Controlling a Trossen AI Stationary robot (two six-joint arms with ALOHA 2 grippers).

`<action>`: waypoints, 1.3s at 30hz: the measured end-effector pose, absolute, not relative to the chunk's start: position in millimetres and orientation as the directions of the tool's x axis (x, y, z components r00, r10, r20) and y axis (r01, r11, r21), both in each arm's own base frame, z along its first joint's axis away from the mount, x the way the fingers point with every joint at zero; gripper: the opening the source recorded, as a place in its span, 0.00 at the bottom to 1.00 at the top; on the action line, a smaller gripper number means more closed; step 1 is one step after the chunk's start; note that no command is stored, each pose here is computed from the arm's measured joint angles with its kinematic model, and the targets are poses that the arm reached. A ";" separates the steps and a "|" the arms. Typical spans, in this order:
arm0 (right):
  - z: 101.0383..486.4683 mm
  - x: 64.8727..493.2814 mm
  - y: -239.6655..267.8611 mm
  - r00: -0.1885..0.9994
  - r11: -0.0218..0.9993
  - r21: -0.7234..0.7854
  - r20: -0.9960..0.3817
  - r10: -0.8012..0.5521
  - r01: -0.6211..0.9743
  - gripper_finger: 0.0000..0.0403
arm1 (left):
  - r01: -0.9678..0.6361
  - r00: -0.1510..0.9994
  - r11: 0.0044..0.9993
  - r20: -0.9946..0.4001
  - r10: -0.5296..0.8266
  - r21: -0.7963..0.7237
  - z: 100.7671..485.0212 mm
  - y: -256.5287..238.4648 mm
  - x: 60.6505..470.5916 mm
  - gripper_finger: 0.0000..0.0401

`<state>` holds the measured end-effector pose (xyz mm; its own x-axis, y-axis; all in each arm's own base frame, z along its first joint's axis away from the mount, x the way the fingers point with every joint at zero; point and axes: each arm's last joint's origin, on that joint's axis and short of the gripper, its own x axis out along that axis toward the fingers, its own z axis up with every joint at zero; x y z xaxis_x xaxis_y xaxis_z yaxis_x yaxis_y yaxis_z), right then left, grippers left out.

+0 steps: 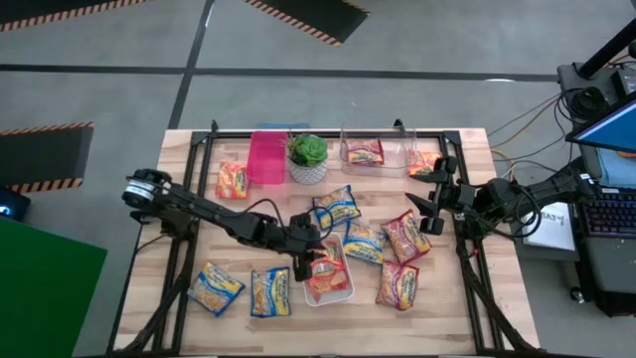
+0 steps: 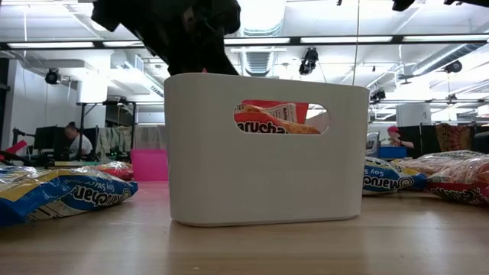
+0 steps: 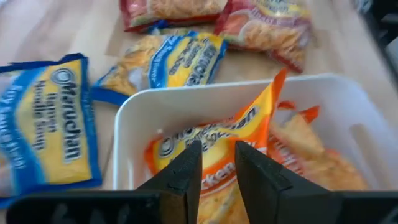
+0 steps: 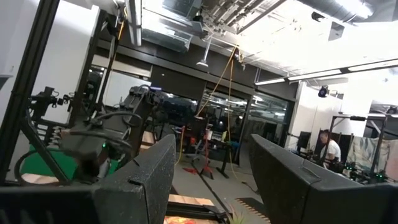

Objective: Sort Maruchan noodles
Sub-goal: Put the orange noodle pack into the white bin, then put the red noodle pack into the transparent bin

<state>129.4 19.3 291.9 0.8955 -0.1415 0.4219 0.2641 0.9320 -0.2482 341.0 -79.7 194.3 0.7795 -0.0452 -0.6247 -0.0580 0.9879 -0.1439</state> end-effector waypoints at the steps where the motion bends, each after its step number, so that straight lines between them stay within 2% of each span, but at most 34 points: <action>1: 291.9 129.4 19.2 0.896 0.932 -0.249 0.422 -0.142 0.265 0.48 | -0.059 0.776 0.985 -0.629 -0.057 -0.162 192.7 -79.1 341.8 0.19; 6: 291.9 129.4 19.3 0.896 0.931 -0.251 0.422 -0.141 0.265 0.48 | -0.045 0.788 0.982 -0.611 -0.079 -0.185 195.0 -78.9 343.1 0.19; 13: 291.9 129.3 19.3 0.896 0.931 -0.250 0.422 -0.142 0.265 0.48 | 0.011 0.836 0.989 -0.541 -0.091 -0.149 226.8 -75.8 331.8 0.19; 17: 291.8 129.0 18.2 0.891 0.929 -0.229 0.417 -0.176 0.291 0.48 | 0.030 0.851 0.995 -0.519 -0.076 -0.096 248.2 -72.0 318.1 0.19; 22: 291.6 127.7 14.8 0.871 0.909 -0.171 0.398 -0.288 0.379 0.48 | 0.005 0.862 1.000 -0.507 -0.002 0.005 269.9 -65.3 299.0 0.19; 27: 295.0 128.1 14.6 0.874 0.922 -0.122 0.385 -0.297 0.367 0.48 | 0.027 0.871 0.996 -0.491 0.021 0.091 279.3 -60.7 283.3 0.19; 31: 302.6 136.1 16.2 0.911 0.943 -0.069 0.289 -0.294 0.326 0.48 | 0.043 0.872 0.991 -0.490 0.026 0.129 275.2 -56.5 269.8 0.19; 39: 307.8 161.1 20.5 0.942 0.935 0.140 0.037 -0.334 0.326 0.47 | 0.038 0.886 0.985 -0.461 0.044 0.167 269.3 -44.2 238.9 0.19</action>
<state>161.1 20.5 307.8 0.9420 -0.3336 0.0374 0.3255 0.9351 0.1404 238.9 -44.2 269.3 0.8863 0.0437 -0.4611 0.0384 0.9852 0.1671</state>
